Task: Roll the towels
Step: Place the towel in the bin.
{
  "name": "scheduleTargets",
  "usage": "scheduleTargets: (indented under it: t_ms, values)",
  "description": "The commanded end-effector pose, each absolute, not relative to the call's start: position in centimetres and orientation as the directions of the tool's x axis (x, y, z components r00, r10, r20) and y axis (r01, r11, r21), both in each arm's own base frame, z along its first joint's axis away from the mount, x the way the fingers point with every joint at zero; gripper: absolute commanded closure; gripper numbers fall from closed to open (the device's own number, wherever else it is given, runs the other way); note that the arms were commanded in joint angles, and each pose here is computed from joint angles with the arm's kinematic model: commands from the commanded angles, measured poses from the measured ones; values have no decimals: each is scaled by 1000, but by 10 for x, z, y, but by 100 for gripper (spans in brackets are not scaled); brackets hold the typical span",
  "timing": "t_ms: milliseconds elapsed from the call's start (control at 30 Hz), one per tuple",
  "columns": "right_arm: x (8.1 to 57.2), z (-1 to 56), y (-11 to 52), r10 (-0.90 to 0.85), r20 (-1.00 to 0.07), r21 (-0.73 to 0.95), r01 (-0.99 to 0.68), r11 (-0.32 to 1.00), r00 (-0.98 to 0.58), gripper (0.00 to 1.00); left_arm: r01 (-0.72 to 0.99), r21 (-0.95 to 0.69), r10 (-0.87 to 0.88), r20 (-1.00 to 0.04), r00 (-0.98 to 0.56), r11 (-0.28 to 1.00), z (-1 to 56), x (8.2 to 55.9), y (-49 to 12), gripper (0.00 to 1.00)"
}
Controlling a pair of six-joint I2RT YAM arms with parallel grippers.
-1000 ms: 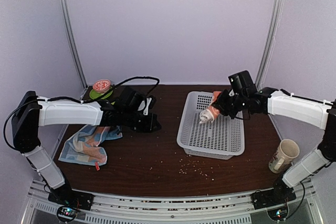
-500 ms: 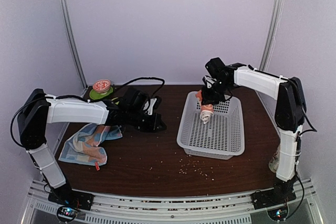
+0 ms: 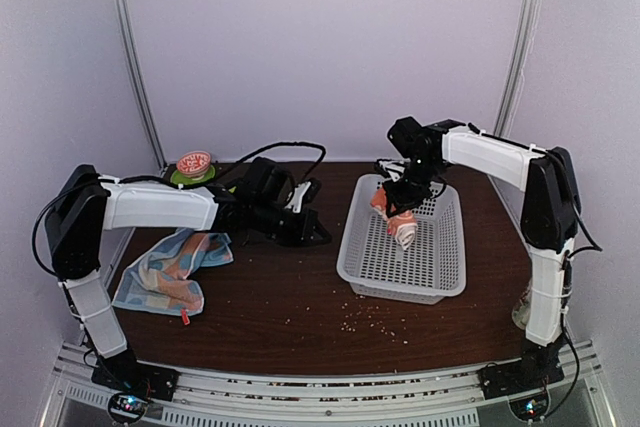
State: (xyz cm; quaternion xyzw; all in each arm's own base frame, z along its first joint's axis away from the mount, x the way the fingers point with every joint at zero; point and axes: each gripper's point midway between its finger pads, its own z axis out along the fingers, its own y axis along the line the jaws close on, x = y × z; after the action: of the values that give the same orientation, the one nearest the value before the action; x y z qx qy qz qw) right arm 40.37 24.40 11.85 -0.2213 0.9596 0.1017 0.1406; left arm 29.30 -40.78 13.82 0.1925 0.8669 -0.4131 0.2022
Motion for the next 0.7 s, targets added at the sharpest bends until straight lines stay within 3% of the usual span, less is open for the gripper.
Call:
scheduleTargets:
  t_ms: [0, 667]
  values:
    - [392, 133, 263, -500, -346, 158, -574, 803, -794, 100, 526, -657, 150, -540, -828, 540, 150, 299, -415, 100]
    - [434, 71, 223, -578, -209, -152, -558, 816, -789, 100, 504, -669, 179, -494, -851, 547, 125, 294, -414, 100]
